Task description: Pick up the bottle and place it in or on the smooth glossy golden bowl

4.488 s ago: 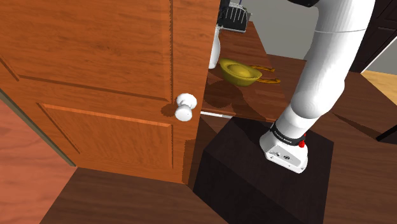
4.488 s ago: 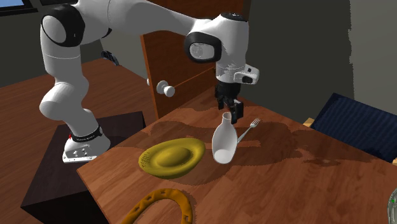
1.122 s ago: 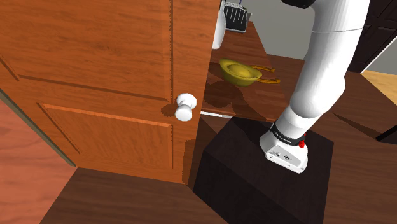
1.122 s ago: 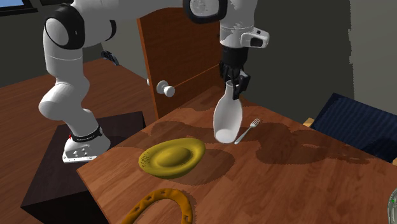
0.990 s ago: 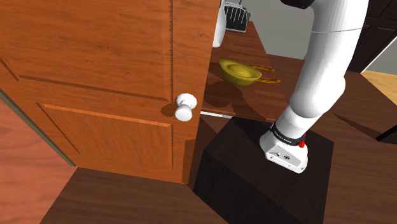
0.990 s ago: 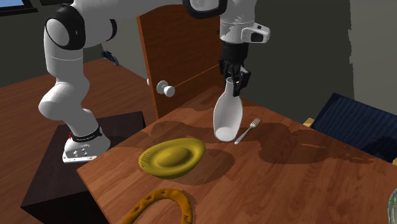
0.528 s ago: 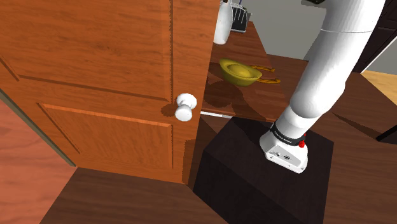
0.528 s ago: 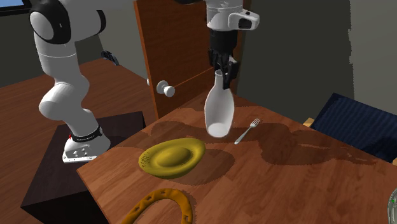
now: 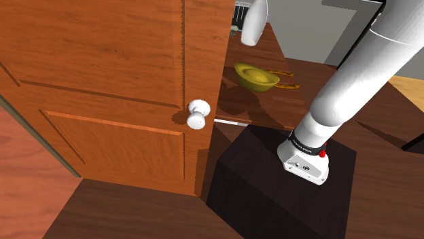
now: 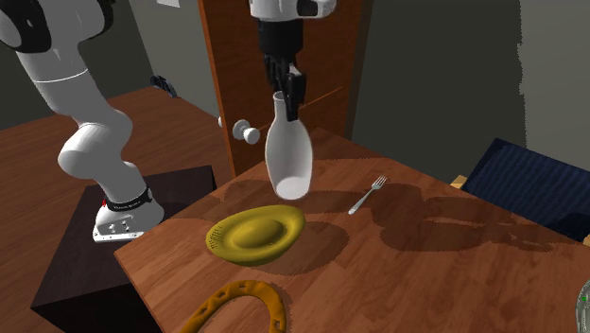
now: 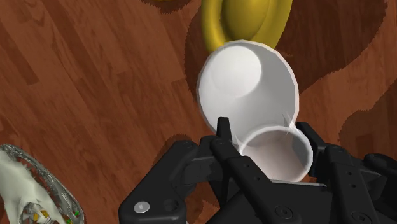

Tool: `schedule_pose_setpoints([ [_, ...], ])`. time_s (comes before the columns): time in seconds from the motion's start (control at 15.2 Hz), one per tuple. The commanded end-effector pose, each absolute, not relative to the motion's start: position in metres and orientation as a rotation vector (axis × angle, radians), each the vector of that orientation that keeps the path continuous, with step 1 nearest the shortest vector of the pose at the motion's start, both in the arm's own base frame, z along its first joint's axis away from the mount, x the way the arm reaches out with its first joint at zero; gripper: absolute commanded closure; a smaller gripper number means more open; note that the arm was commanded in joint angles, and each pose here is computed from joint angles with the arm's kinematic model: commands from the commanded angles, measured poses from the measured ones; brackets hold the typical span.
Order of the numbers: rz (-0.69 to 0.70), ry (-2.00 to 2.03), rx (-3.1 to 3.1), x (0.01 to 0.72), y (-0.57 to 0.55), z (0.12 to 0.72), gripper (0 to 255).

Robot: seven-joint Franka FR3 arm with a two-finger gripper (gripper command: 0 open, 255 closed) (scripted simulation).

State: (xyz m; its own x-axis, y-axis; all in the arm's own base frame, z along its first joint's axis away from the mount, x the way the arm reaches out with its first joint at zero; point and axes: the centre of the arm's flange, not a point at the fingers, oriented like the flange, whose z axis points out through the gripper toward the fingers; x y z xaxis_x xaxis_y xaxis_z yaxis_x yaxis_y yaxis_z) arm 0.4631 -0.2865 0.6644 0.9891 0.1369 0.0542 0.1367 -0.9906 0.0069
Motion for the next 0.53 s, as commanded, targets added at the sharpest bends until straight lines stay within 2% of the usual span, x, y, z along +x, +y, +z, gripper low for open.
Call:
schedule_pose_setpoints([
  [0.0,0.086,0.216,3.13,0.439,-0.284,0.676,255],
  [0.33,0.086,0.216,3.13,0.372,-0.281,0.705,255],
  [0.46,0.086,0.216,3.13,0.372,-0.281,0.695,255],
])
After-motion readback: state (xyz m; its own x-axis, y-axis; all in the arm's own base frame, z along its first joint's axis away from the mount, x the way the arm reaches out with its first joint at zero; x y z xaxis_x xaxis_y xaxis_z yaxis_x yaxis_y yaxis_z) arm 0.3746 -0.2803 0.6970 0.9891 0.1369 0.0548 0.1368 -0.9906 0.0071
